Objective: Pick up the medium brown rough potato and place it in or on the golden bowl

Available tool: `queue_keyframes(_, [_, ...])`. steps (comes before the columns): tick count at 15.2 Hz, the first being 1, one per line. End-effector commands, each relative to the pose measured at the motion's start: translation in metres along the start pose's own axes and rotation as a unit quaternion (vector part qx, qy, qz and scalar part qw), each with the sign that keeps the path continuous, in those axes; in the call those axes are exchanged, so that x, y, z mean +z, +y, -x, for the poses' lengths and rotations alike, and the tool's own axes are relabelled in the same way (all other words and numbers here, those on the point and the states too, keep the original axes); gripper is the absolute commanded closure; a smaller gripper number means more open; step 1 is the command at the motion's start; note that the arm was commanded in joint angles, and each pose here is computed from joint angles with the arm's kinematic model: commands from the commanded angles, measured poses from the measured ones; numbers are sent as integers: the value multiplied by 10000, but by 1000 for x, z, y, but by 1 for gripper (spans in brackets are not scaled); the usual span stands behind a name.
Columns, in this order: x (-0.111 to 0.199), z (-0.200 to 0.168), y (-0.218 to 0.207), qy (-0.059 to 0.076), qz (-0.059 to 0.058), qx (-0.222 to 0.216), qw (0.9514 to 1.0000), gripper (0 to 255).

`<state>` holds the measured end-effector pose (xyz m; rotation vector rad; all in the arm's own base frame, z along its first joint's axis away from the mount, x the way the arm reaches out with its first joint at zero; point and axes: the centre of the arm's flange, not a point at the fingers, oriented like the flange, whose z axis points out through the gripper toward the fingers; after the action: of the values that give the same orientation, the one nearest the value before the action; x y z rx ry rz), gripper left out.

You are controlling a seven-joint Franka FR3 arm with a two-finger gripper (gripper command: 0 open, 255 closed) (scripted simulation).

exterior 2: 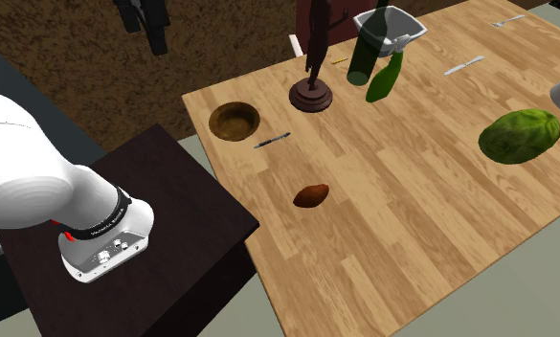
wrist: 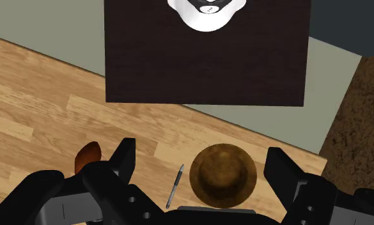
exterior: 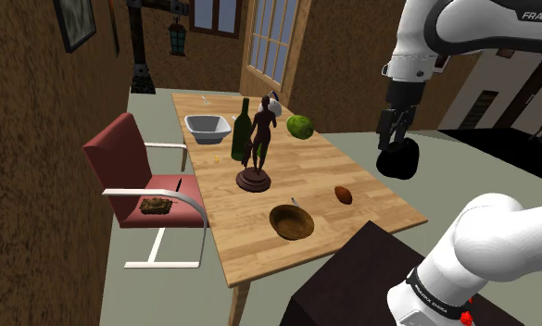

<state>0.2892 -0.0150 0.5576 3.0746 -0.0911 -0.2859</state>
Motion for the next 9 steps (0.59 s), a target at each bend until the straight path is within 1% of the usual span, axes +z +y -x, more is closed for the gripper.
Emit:
queue_keyframes(1, [0, 0, 0, 0, 0, 0, 10000, 0])
queue_keyframes(9, [80, -32, 55, 199, 62, -249, 9995, 0])
